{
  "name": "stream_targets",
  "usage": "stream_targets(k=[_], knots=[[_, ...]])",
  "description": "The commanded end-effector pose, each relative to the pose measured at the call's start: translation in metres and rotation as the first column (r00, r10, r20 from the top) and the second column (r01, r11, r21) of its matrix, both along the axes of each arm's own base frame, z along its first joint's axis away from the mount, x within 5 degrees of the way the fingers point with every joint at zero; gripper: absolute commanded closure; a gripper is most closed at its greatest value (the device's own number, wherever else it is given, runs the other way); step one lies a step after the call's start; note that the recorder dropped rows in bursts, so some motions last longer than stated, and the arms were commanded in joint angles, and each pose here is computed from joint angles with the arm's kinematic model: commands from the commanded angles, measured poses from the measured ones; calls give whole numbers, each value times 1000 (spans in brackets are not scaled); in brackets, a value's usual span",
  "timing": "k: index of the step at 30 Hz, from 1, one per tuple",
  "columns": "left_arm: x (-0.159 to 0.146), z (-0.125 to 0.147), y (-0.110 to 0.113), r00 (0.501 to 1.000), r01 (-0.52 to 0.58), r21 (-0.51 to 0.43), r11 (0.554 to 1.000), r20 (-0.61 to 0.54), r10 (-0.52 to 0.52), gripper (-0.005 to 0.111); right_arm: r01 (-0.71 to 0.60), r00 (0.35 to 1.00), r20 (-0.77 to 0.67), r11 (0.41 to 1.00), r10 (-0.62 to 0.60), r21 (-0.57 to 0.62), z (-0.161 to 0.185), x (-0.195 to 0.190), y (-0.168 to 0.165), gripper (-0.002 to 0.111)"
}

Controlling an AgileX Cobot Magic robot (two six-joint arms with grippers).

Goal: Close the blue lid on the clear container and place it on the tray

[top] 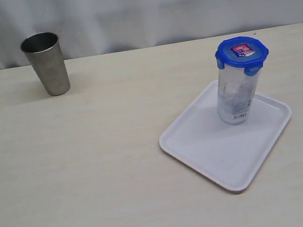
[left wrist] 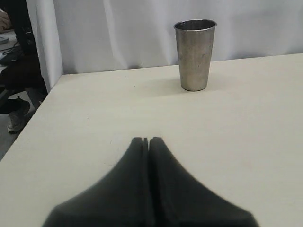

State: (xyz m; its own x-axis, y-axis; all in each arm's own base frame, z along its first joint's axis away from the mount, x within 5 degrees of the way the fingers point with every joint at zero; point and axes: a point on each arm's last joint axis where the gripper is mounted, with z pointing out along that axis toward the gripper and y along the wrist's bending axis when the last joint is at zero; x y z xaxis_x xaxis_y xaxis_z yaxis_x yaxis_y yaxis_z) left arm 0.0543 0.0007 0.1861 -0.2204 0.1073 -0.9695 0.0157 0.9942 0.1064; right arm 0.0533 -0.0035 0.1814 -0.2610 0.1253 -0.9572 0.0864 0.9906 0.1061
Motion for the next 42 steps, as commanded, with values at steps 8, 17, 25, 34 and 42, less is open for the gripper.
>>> stream_targets(k=[8,17,25,34,42], knots=[[0,-1,1,1000,-10,-15,1000,1,10,107,1,1000,7,1000,-1,1,0,0,0,104],[0,-1,1,1000,-11,-11,1000,1,11,107,1,1000,7,1000,-1,1,0,0,0,104],[0,-1,1,1000,-11,-11,1000,1,11,107,1,1000,7,1000,-1,1,0,0,0,104],[0,-1,1,1000,-11,-11,1000,1,11,107,1,1000,7,1000,-1,1,0,0,0,104],[0,-1,1,1000,-11,-11,1000,1,11,107,1,1000,7,1000,-1,1,0,0,0,104]])
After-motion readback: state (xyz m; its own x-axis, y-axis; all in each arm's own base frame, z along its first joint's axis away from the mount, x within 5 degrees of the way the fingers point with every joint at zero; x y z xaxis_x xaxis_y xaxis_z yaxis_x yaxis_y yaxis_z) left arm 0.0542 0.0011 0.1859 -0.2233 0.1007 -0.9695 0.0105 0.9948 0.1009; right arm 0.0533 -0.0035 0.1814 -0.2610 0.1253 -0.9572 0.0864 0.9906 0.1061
